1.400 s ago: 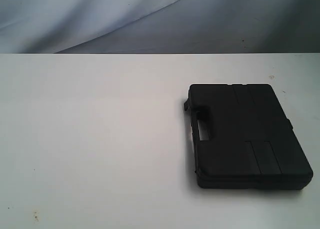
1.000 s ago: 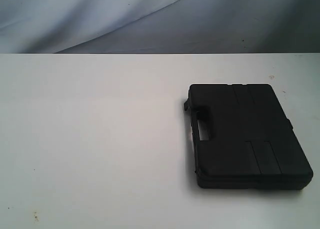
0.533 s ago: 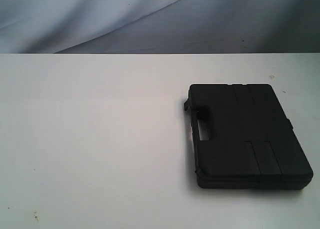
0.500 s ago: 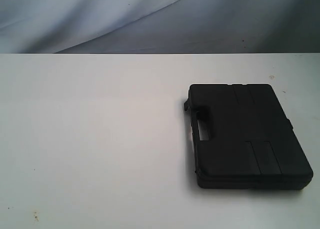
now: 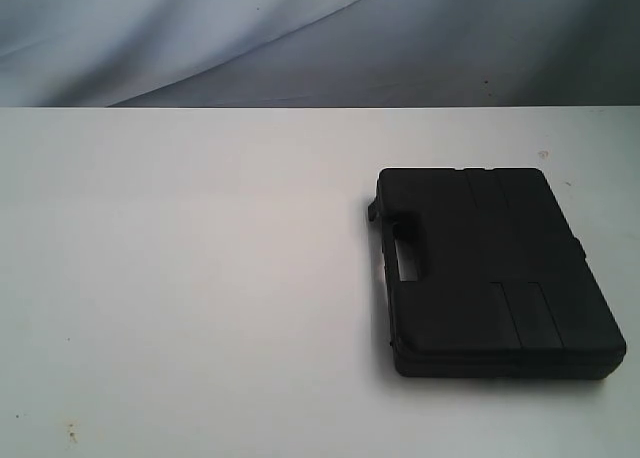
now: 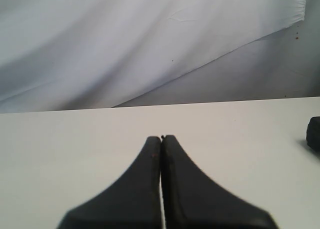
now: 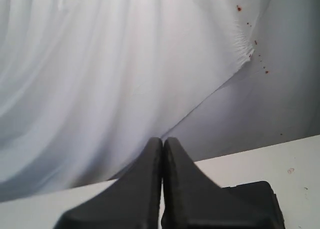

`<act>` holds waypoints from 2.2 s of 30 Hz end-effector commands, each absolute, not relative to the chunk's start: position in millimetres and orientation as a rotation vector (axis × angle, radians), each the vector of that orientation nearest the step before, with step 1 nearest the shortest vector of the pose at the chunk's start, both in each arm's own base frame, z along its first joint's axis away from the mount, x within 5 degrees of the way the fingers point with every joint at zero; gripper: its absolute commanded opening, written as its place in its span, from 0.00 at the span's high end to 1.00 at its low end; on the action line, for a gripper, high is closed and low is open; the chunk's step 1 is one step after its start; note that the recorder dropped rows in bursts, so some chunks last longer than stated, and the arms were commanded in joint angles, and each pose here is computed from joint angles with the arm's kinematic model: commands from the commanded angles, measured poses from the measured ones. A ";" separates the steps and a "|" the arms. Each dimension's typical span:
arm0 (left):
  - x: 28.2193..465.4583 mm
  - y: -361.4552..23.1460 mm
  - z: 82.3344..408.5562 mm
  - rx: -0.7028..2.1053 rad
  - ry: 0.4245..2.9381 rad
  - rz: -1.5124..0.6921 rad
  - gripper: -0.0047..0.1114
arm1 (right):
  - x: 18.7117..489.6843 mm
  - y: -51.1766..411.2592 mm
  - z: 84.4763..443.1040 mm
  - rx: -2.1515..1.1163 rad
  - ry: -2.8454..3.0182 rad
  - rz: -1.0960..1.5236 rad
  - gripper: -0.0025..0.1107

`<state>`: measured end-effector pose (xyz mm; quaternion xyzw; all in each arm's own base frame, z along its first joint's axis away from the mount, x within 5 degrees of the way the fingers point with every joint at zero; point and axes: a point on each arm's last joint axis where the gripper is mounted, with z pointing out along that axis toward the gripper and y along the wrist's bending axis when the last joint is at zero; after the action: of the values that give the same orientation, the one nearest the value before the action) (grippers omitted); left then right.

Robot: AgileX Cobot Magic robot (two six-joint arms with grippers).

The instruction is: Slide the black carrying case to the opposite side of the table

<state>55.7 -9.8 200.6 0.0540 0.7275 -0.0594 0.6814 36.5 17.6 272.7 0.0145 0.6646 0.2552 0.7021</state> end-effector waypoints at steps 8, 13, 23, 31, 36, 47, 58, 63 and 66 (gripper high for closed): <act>55.5 -9.6 200.0 0.111 1.627 -0.139 0.96 | 67.5 38.8 312.9 -0.258 1.741 0.488 0.98; 55.5 -9.6 200.0 0.111 1.627 -0.139 0.96 | 88.3 47.8 338.5 -0.284 1.748 0.538 0.98; 55.5 -9.6 200.0 0.111 1.627 -0.139 0.96 | 135.1 71.1 368.7 -0.392 1.865 0.603 0.98; 55.5 -9.6 200.0 0.111 1.627 -0.139 0.96 | 174.7 108.8 361.2 -0.506 1.973 0.671 0.98; 55.5 -9.6 200.0 0.111 1.627 -0.139 0.96 | 199.3 139.3 347.2 -0.553 2.054 0.662 0.98; 55.5 -9.6 200.0 0.111 1.627 -0.139 0.96 | 241.7 198.6 314.8 -0.518 2.315 0.568 0.98; 55.5 -9.6 200.0 0.111 1.627 -0.139 0.96 | 278.0 233.5 276.3 -0.433 2.651 0.296 0.98; 55.5 -9.6 200.0 0.111 1.627 -0.139 0.96 | 293.3 244.4 260.8 -0.440 2.750 0.197 0.98; 55.5 -9.6 200.0 0.111 1.627 -0.139 0.96 | 300.8 250.7 251.5 -0.445 2.785 0.168 0.98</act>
<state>55.7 -9.8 200.6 0.0540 0.7275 -0.0594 0.6814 295.6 246.6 255.4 -0.1540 0.9712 0.0724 0.1670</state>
